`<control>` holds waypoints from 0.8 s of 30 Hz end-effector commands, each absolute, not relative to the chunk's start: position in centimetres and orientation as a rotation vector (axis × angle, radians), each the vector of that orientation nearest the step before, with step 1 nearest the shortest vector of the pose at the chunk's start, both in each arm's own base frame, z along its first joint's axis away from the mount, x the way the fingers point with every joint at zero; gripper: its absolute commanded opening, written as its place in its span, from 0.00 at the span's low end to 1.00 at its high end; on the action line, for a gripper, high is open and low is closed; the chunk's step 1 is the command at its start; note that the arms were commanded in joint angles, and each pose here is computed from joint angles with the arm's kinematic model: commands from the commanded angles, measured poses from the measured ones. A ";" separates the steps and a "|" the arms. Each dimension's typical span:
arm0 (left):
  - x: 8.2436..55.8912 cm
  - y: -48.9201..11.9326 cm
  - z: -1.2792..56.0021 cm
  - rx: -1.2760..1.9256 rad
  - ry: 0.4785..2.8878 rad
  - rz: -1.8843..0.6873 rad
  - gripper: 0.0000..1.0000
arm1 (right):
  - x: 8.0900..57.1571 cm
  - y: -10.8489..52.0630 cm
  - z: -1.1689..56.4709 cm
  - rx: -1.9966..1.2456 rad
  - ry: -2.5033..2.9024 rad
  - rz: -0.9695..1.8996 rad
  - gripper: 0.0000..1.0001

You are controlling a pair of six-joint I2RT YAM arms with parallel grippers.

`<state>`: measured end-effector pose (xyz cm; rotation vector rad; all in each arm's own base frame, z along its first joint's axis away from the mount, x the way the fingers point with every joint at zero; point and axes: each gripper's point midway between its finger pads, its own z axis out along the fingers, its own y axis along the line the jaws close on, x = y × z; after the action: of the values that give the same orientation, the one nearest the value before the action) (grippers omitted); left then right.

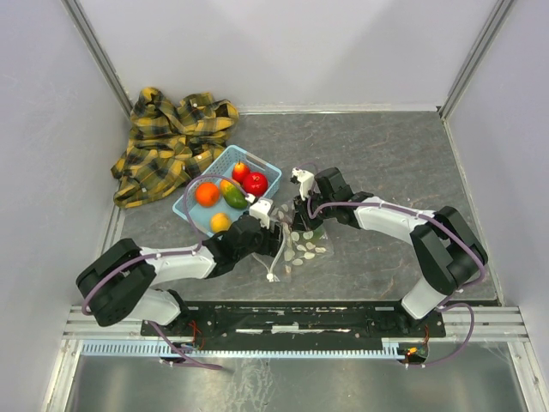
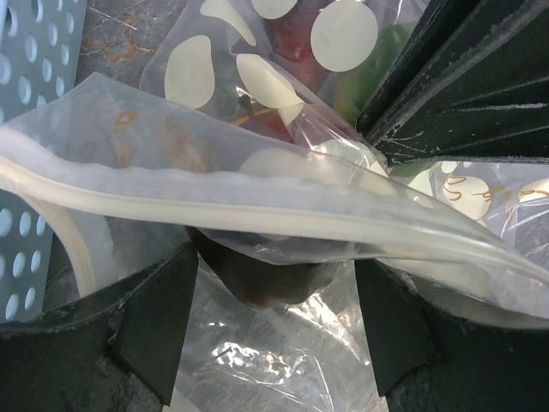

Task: Open the zip-top bag and remove the fake food
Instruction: Pick up the fake fruit from the zipper food storage bag.

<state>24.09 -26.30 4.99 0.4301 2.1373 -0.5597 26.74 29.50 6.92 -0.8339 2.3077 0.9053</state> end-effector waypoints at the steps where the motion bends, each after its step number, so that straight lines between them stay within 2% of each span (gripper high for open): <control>1: 26.4 -27.4 7.7 0.405 2.021 -0.561 0.81 | 27.1 31.2 9.0 -0.888 2.221 0.965 0.25; 6: 26.8 -27.6 7.6 0.407 2.014 -0.561 0.83 | 27.2 31.1 8.9 -0.884 2.228 0.958 0.25; 10: 27.0 -27.6 7.4 0.408 2.015 -0.563 0.79 | 27.6 30.7 9.5 -0.870 2.218 0.913 0.26; 14: 26.5 -27.5 7.2 0.416 2.010 -0.583 0.76 | 29.1 30.3 11.2 -0.832 2.175 0.841 0.29; 24: 25.7 -27.7 7.0 0.456 2.000 -0.631 0.76 | 32.6 30.3 10.8 -0.779 2.205 0.693 0.28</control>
<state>24.89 -26.94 4.98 0.4259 2.0964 -0.5989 30.38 30.08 10.19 -0.7946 2.2378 0.7818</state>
